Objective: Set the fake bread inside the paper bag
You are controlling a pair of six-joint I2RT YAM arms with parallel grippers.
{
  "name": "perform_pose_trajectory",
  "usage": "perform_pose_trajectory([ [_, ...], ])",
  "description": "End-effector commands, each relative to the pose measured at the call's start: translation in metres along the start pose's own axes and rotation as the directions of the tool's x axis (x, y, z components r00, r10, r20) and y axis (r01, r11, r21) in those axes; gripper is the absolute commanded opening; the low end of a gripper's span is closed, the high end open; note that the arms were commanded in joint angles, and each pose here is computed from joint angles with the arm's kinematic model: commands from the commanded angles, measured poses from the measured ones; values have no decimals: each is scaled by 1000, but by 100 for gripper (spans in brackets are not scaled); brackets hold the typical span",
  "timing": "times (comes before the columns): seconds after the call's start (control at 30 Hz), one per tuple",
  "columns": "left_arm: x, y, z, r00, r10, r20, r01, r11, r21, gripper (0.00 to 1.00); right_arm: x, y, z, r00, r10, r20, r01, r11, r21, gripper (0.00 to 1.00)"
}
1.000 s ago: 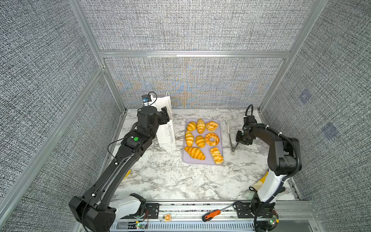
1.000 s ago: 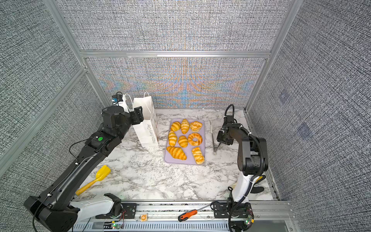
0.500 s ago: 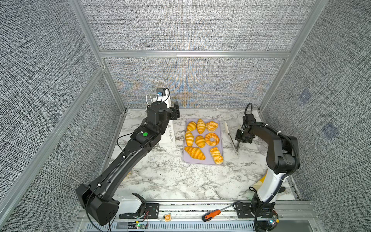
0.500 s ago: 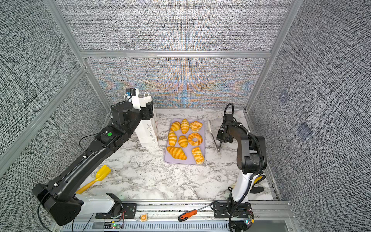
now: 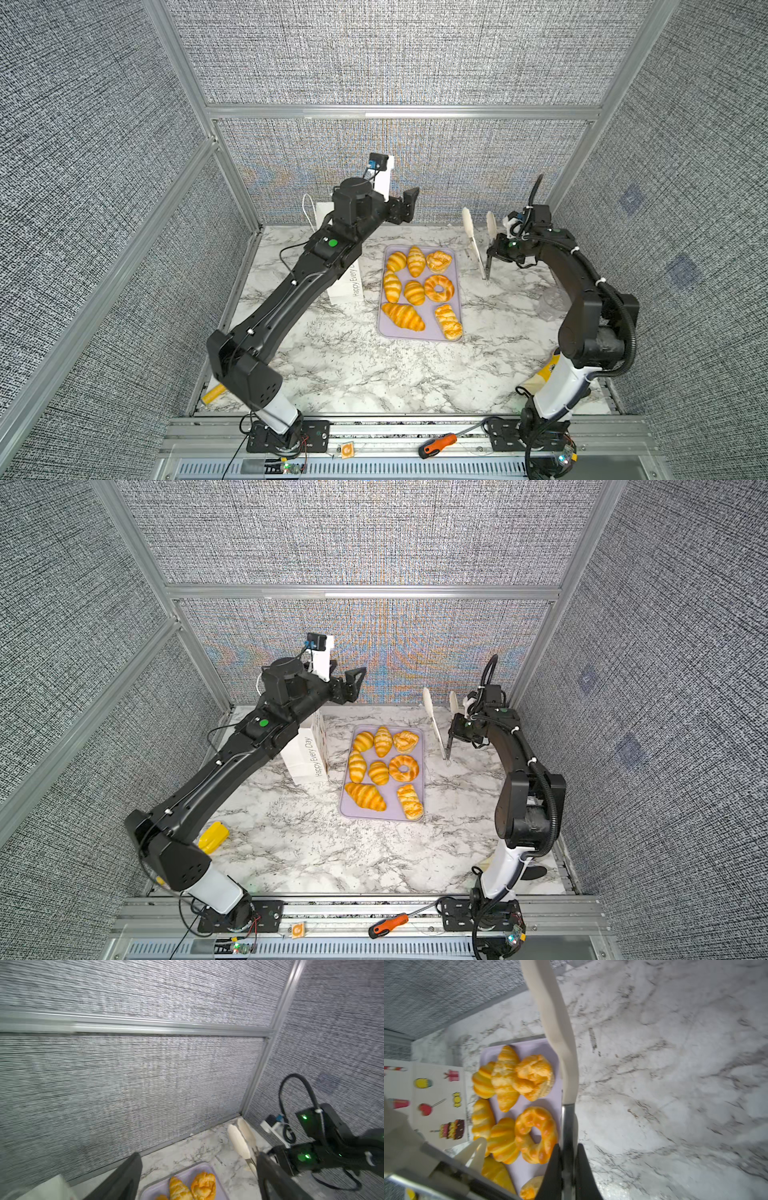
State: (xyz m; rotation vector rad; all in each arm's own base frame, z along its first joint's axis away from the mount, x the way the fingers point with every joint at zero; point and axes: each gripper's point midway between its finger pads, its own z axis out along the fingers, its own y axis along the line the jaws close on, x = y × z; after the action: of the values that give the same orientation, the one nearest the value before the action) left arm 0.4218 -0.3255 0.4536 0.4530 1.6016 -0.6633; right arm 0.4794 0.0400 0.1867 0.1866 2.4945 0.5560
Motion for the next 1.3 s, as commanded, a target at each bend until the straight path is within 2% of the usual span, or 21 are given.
perform_pose_trajectory([
  [0.0,-1,-43,21,1000,-3,-26,9,966,258,90,-5,32,-9,999,-42,-2,41,985,-165,0],
  [0.17,8,-57,54,996,-48,-70,72,921,383,90,-3,54,-17,997,-70,-26,59,954,-293,0],
  [0.2,19,-55,65,994,-67,-89,97,912,398,90,-5,56,-19,997,-68,-23,58,948,-313,0],
  [0.4,31,-50,81,985,-134,-108,169,876,452,90,-11,60,-22,998,-63,-15,53,932,-358,0],
  [0.47,57,-48,95,974,-159,-164,219,854,473,89,-16,68,-24,998,-56,-23,42,907,-419,0],
  [0.73,86,-52,111,947,-204,-249,307,803,510,87,-23,83,-26,999,-30,-32,10,859,-513,0],
  [1.0,102,-64,112,923,-229,-310,374,720,584,80,-15,94,-28,996,-33,-77,-18,817,-577,0],
  [1.27,106,-70,110,913,-232,-335,397,690,605,71,-5,109,-26,992,-46,-119,-38,784,-619,0],
])
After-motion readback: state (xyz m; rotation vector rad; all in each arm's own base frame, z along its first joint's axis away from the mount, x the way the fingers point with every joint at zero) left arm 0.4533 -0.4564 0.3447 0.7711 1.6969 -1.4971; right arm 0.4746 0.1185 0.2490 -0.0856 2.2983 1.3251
